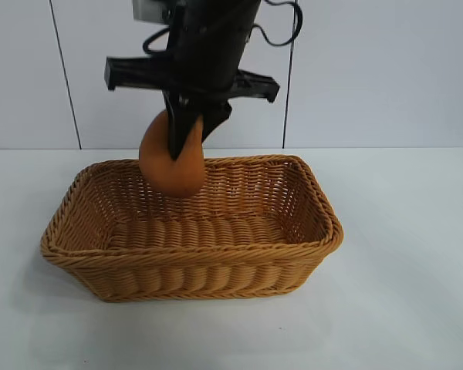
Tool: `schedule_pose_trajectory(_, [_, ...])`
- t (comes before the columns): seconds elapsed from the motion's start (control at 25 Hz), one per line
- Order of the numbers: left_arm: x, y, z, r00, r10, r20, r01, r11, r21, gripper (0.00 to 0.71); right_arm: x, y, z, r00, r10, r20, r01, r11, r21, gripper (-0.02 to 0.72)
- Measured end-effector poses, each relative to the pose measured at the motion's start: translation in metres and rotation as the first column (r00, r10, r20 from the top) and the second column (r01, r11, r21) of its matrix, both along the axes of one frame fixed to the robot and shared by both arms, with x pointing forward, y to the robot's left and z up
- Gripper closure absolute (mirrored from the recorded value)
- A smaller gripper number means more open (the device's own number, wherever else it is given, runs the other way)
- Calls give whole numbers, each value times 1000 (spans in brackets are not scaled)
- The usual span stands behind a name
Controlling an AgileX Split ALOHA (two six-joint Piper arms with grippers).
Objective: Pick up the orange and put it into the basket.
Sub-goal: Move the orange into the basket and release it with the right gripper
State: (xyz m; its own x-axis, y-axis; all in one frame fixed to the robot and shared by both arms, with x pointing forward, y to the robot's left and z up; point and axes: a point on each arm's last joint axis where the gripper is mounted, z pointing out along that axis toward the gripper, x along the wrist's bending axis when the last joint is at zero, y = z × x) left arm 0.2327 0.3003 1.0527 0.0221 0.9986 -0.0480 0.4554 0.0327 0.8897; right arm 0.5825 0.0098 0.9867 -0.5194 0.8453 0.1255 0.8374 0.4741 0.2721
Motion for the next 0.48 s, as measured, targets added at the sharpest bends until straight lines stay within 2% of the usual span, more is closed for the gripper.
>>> schedule_pose_trajectory(0.08, [0, 0, 0, 1000, 0, 0, 0, 1000, 0, 35, 4, 3, -22, 1000, 0, -22, -1, 1000, -28, 660])
schedule_pose_trajectory(0.2, [0, 0, 0, 1000, 0, 0, 0, 1000, 0, 35, 8, 6, -43, 999, -10, -34, 9, 999, -40, 660])
schedule_pose_trajectory(0.32, [0, 0, 0, 1000, 0, 0, 0, 1000, 0, 35, 10, 7, -48, 1000, -12, -29, 11, 999, -36, 639])
schedule_pose_trajectory(0.4, [0, 0, 0, 1000, 0, 0, 0, 1000, 0, 35, 10, 8, -47, 1000, -11, -21, 10, 1000, -29, 556])
schedule_pose_trajectory(0.44, [0, 0, 0, 1000, 0, 0, 0, 1000, 0, 35, 10, 7, -47, 1000, -9, -23, 9, 999, -32, 498])
schedule_pose_trajectory(0.48, [0, 0, 0, 1000, 0, 0, 0, 1000, 0, 35, 9, 7, -47, 1000, -9, -30, 8, 999, -37, 411])
